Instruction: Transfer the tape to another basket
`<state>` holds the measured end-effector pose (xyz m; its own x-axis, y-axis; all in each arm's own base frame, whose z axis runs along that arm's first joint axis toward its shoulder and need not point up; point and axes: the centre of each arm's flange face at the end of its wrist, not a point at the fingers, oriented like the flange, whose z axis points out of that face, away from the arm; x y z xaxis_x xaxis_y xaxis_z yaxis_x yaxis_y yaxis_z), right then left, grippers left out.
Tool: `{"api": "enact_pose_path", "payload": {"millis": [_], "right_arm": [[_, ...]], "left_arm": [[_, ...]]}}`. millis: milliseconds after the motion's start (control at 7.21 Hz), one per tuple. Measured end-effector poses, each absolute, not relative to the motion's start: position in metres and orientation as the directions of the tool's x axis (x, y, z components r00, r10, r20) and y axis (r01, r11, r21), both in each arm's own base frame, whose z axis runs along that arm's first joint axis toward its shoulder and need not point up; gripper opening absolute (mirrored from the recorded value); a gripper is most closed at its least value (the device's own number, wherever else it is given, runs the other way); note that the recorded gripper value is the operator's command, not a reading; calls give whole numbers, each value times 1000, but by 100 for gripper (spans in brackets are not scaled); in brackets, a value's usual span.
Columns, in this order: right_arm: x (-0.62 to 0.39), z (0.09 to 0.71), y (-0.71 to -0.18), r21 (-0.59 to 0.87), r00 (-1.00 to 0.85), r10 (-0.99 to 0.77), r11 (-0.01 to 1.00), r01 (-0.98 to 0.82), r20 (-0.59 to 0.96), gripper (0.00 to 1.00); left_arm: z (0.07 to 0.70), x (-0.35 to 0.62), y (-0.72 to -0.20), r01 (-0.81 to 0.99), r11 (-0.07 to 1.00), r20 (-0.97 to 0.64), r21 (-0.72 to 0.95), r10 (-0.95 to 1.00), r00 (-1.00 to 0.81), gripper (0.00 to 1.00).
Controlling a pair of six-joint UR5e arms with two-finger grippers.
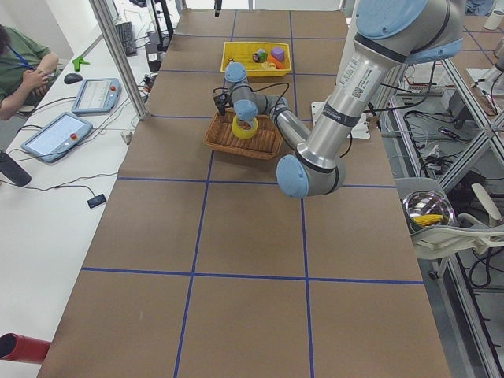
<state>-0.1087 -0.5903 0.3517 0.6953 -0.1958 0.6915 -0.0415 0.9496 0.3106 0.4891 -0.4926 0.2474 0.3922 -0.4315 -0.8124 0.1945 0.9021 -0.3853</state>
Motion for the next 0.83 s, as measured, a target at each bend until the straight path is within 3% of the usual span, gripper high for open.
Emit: {"api": "enact_pose_path", "payload": {"millis": [139,277,832], "right_arm": [[-108,354,-590,311,703,-218,950,-5,677,100],[-106,356,-589,307,706,-227,952,15,671,100],[-94,358,-588,265,709,-200,964,19,677,100]], "left_arm": [[256,496,-498,190,905,-803,-381,-425,418,23],[260,500,-501,184,908,-798,-375,-418,434,97],[256,485,-495,128,953,-808,-274,-300,507,98]]}}
